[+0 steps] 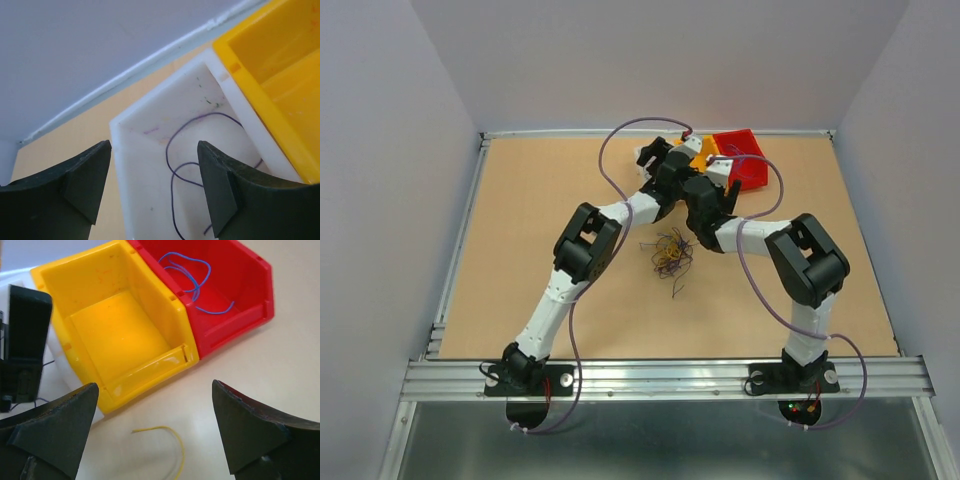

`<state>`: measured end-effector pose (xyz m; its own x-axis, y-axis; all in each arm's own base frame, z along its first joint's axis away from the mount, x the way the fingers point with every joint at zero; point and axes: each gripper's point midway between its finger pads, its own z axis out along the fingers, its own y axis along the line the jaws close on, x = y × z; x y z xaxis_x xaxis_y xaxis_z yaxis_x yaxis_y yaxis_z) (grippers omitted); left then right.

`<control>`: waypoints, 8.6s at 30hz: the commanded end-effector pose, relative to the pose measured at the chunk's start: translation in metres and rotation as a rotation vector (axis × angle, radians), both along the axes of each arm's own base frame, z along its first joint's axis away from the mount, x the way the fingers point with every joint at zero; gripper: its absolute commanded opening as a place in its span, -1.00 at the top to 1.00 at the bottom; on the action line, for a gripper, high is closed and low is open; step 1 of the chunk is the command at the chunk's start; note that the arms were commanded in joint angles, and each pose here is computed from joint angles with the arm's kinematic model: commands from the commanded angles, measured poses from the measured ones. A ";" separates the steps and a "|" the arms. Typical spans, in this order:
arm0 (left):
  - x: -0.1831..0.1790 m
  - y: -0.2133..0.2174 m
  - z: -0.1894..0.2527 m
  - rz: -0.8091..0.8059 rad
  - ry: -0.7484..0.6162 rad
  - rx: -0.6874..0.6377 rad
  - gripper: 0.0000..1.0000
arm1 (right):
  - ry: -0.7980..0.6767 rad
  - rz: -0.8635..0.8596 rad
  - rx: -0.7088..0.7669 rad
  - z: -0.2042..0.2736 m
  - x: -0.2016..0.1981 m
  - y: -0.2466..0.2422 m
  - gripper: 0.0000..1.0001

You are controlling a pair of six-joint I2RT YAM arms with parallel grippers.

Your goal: Untangle the cables

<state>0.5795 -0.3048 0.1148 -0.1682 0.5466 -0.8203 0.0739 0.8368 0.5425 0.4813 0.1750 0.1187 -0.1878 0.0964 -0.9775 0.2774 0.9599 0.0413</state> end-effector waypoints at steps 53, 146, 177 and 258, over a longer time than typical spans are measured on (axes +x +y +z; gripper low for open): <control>-0.090 0.012 0.129 -0.268 -0.079 -0.314 -0.96 | -0.251 0.079 0.211 0.114 -0.093 -0.062 -1.00; -0.340 -0.007 0.139 -1.320 0.134 -0.479 -0.72 | -0.172 1.356 0.393 0.205 -0.226 0.114 0.99; -0.304 -0.002 0.200 -1.056 -0.050 -0.636 1.00 | -0.217 1.203 0.286 0.180 -0.201 0.096 -0.23; -0.319 0.081 0.394 -1.069 -0.329 -0.757 1.00 | -0.136 1.353 0.176 0.101 -0.146 0.239 -0.08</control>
<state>0.2804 -0.2372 0.4322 0.1371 -0.2739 -0.9520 0.8524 0.5222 -0.0275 0.3102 0.3992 0.1763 -0.2588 -0.0541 -0.9644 -0.8798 0.4253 0.2122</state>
